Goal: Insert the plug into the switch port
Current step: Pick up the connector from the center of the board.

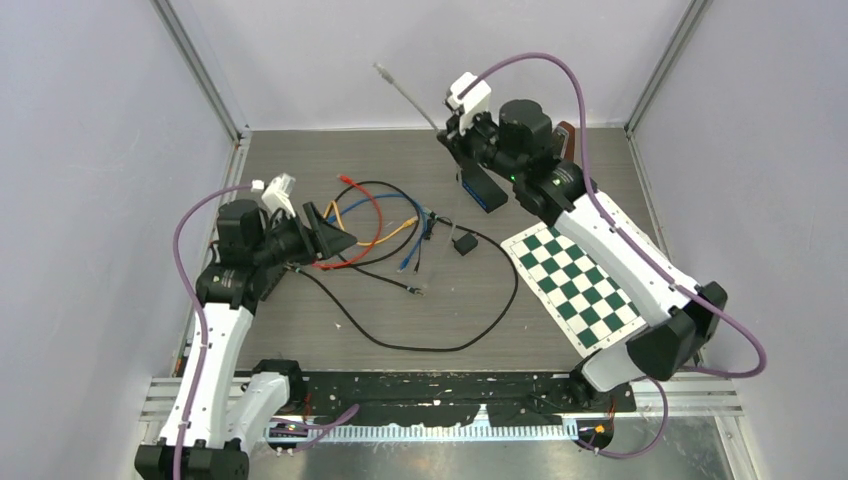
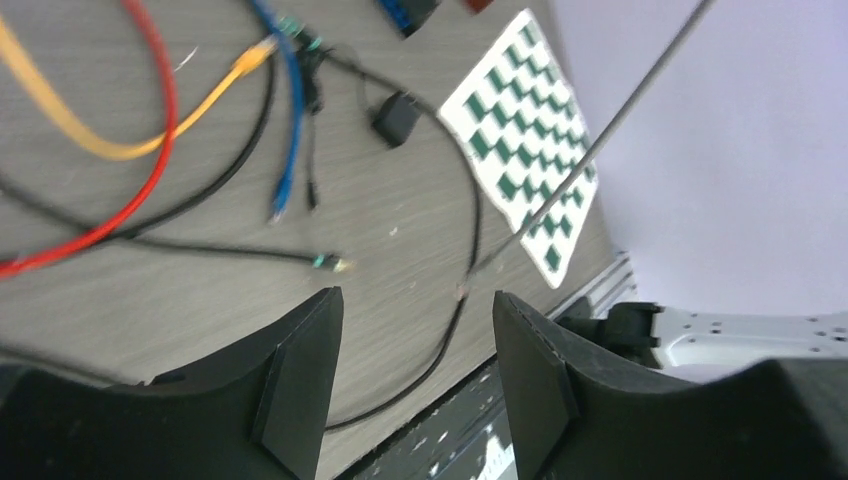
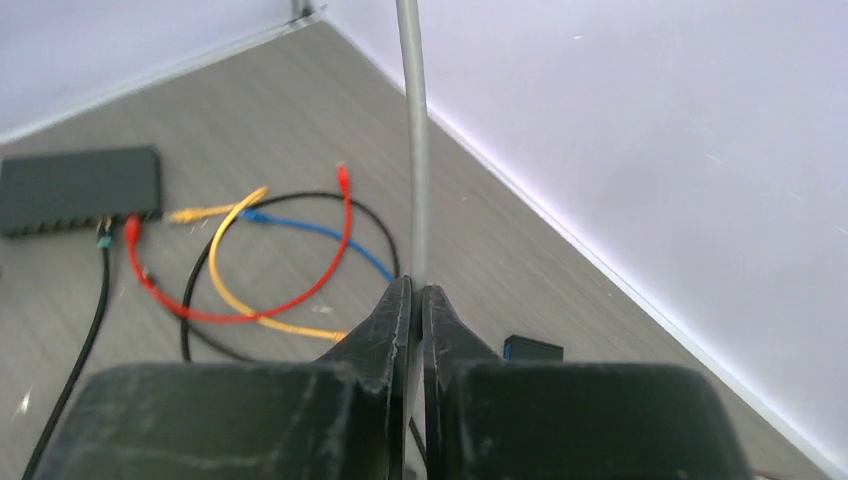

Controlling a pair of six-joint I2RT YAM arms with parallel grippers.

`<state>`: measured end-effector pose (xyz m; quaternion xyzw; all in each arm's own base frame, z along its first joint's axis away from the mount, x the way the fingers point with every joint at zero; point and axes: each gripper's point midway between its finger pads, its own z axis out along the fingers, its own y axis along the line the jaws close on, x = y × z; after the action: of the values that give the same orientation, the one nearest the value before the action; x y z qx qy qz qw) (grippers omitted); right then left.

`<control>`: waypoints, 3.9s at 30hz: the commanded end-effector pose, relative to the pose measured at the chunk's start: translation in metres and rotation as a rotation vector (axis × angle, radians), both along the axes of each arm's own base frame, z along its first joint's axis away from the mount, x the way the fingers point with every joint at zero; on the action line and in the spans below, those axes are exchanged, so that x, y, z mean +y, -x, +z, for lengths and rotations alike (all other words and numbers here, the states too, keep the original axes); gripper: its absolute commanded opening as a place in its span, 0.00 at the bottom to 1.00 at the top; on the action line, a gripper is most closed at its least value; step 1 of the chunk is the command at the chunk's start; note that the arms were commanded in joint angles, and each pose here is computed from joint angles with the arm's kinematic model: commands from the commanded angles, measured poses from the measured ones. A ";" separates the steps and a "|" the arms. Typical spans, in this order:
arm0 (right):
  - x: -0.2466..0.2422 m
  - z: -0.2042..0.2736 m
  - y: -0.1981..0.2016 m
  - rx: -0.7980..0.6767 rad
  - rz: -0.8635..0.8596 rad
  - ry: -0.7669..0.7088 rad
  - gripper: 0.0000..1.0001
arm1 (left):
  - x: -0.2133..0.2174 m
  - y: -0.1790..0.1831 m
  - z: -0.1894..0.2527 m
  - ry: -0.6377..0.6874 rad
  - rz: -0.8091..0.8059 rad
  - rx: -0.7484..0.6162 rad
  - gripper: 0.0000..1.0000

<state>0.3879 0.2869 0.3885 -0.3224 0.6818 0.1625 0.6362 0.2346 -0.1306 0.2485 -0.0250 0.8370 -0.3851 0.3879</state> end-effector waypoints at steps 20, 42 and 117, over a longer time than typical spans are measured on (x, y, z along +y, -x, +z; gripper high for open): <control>0.011 -0.081 0.158 0.213 0.616 0.034 0.05 | -0.050 -0.032 0.120 0.176 -0.406 -0.574 0.61; 0.011 -0.085 0.145 0.230 0.586 0.082 0.12 | -0.053 -0.011 0.119 0.188 -0.473 -0.562 0.00; 0.037 0.103 0.035 -0.370 0.298 0.101 0.05 | 0.281 -0.066 -0.039 -0.530 1.095 0.197 0.88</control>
<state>0.3407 0.3525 0.4358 -0.4709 0.5420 0.2610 0.6453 0.3294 0.0909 0.2340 -0.2857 0.8257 -0.0167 0.4862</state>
